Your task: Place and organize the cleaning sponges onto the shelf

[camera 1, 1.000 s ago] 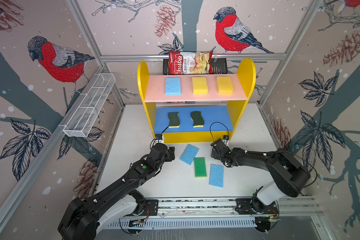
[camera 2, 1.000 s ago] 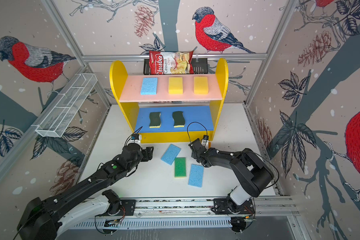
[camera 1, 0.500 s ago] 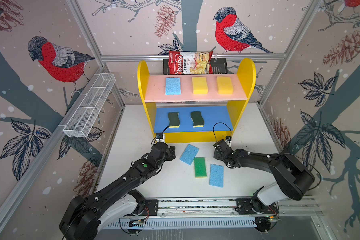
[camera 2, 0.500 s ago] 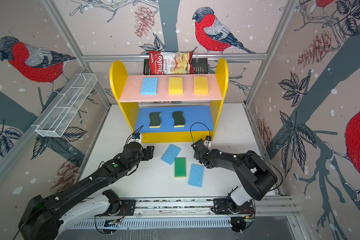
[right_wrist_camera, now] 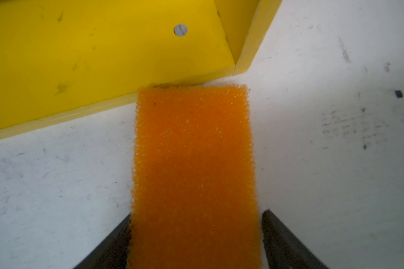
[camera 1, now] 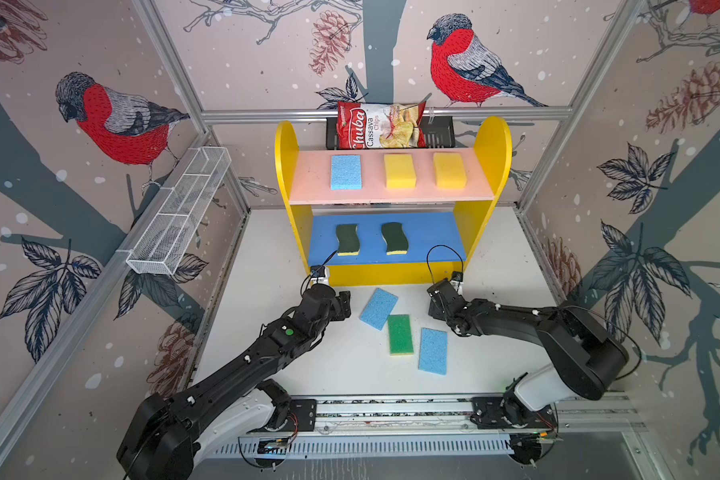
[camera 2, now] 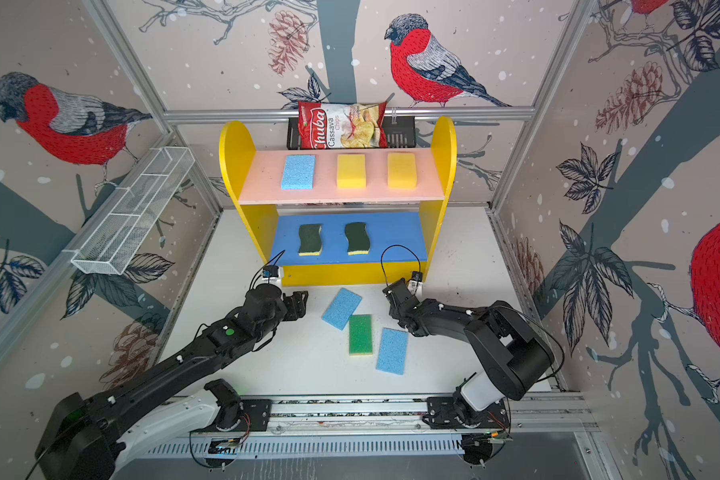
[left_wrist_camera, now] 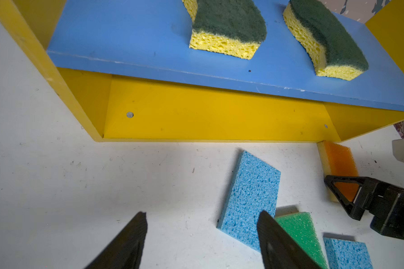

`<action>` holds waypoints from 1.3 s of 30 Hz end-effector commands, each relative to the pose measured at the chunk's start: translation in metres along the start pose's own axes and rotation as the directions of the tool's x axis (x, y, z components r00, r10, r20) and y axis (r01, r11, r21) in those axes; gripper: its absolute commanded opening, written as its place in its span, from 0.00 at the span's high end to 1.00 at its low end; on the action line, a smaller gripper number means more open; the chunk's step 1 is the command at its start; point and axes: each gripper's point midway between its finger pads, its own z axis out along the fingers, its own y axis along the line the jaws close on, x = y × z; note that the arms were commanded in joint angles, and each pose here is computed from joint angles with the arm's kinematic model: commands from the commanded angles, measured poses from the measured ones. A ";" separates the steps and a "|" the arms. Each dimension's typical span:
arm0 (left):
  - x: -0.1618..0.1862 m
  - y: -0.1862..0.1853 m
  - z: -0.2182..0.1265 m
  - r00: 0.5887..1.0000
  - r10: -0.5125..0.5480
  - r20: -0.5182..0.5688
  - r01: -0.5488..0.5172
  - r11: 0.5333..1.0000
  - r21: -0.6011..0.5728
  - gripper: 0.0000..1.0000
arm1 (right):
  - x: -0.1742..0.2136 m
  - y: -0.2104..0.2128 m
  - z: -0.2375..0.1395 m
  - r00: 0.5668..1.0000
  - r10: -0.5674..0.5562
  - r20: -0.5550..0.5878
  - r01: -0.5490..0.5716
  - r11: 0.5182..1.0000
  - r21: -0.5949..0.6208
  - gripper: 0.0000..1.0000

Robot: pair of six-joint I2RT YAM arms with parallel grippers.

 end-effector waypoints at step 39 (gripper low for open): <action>-0.004 0.005 -0.005 1.000 -0.015 0.021 0.016 1.000 -0.025 0.26 | 0.024 -0.004 -0.023 0.982 -0.147 -0.116 0.141 0.988 -0.062 0.41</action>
